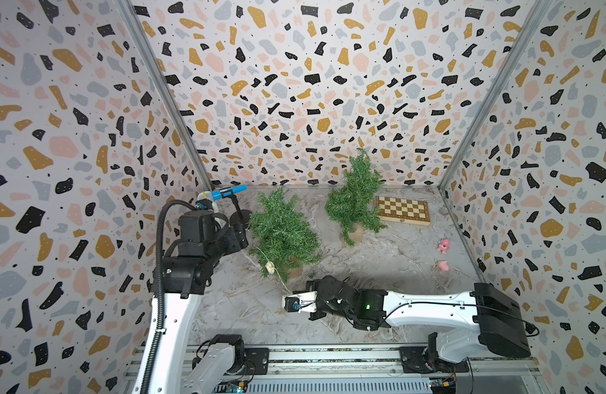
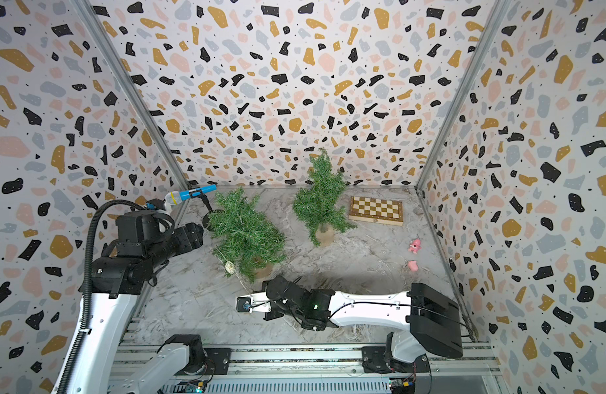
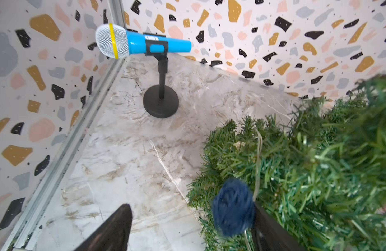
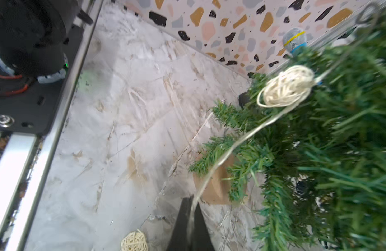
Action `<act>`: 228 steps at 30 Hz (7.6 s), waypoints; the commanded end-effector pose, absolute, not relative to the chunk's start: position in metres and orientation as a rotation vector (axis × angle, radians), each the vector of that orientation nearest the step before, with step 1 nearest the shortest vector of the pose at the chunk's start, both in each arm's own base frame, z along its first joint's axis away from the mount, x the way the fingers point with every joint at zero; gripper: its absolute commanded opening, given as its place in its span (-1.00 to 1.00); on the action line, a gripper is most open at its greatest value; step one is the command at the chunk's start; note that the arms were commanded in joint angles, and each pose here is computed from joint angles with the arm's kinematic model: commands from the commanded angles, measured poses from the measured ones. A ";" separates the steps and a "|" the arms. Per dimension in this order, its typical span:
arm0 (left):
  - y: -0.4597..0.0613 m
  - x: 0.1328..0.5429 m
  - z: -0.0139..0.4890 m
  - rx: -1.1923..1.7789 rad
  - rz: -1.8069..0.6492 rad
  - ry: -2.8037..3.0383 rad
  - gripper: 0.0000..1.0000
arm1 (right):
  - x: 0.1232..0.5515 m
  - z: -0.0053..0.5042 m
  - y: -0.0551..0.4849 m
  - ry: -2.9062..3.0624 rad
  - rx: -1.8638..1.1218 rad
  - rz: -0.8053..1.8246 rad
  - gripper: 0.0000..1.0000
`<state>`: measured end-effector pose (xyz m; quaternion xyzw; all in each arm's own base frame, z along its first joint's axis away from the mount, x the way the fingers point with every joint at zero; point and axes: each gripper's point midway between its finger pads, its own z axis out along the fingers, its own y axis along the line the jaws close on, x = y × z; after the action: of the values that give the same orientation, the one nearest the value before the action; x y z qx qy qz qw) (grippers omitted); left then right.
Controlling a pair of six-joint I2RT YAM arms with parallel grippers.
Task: Wrap string light around the christmas tree
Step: Wrap the light string around the Christmas tree.
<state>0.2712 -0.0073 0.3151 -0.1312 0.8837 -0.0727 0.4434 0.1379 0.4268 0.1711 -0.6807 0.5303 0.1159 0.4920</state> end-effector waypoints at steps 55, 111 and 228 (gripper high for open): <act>-0.041 0.302 0.242 -0.555 -0.704 2.267 -0.85 | 0.165 0.270 0.385 1.330 -1.298 0.441 -1.00; -0.157 0.325 0.389 0.480 -0.405 2.047 0.39 | 0.318 0.319 0.324 1.593 -0.652 0.543 -0.94; -0.246 0.319 0.357 0.849 -0.432 1.975 -1.00 | 0.304 0.176 0.295 1.727 -0.824 0.442 0.08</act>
<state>0.3195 -0.2470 0.3442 0.3517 0.8110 -0.1683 0.4361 0.2828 0.2920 0.1560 -0.3614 0.7526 0.2125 0.5077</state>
